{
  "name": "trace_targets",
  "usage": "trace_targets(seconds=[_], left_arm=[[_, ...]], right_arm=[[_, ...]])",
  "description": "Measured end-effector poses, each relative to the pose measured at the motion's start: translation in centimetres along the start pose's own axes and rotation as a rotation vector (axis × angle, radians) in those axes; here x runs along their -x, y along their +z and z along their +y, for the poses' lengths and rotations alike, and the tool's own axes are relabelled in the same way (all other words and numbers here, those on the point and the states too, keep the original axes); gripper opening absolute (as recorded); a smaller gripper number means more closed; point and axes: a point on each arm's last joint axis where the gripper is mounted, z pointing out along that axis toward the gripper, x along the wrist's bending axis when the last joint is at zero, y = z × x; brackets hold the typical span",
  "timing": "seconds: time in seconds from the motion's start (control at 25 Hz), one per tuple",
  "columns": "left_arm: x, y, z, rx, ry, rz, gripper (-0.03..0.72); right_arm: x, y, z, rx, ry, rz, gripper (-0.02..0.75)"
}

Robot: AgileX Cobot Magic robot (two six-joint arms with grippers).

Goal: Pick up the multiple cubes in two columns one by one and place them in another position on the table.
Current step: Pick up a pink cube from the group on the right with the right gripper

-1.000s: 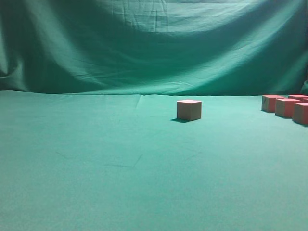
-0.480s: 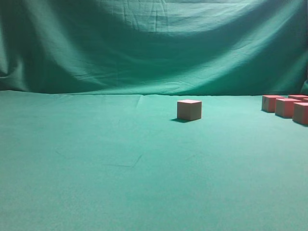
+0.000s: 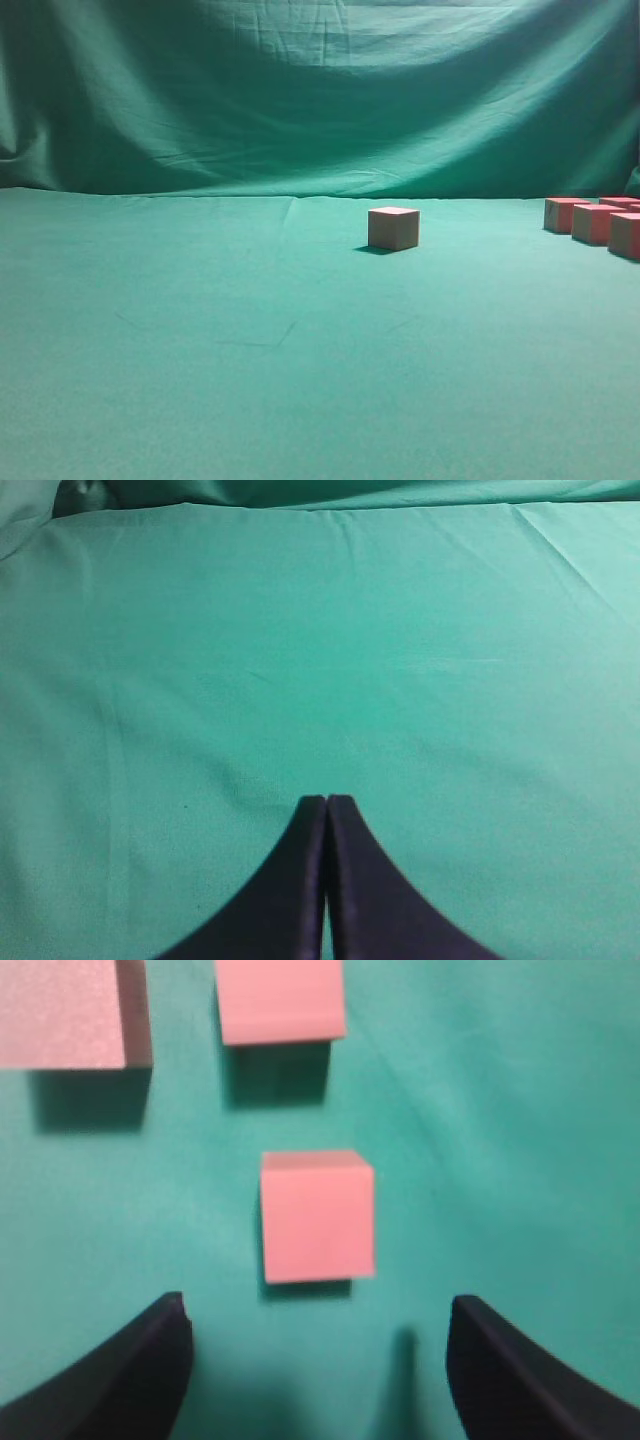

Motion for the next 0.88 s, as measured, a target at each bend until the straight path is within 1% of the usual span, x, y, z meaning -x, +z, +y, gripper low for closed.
trace_targets(seconds=[0.28, 0.44, 0.48, 0.52, 0.56, 0.68, 0.72, 0.88], left_arm=[[0.0, 0.0, 0.0, 0.0, 0.0, 0.0, 0.0], [0.0, 0.0, 0.0, 0.0, 0.0, 0.0, 0.0], [0.0, 0.0, 0.0, 0.0, 0.0, 0.0, 0.0], [0.0, 0.0, 0.0, 0.0, 0.0, 0.0, 0.0], [0.0, 0.0, 0.0, 0.0, 0.0, 0.0, 0.0], [0.0, 0.0, 0.0, 0.0, 0.0, 0.0, 0.0], [0.0, 0.0, 0.0, 0.0, 0.0, 0.0, 0.0], [0.0, 0.0, 0.0, 0.0, 0.0, 0.0, 0.0]], right_arm=[[-0.2, 2.3, 1.5, 0.036, -0.007, 0.011, 0.524], [-0.1, 3.1, 1.9, 0.035, 0.0, 0.014, 0.524], [-0.2, 3.2, 2.0, 0.033, 0.002, 0.016, 0.493], [-0.2, 3.3, 2.0, 0.034, 0.005, 0.019, 0.493], [-0.2, 3.3, 2.1, 0.036, 0.009, 0.023, 0.427], [-0.3, 3.3, 2.1, 0.033, 0.015, 0.027, 0.349], [-0.3, 3.3, 2.1, 0.029, 0.015, 0.028, 0.366], [-0.3, 3.3, 2.1, 0.028, 0.017, 0.029, 0.366]])
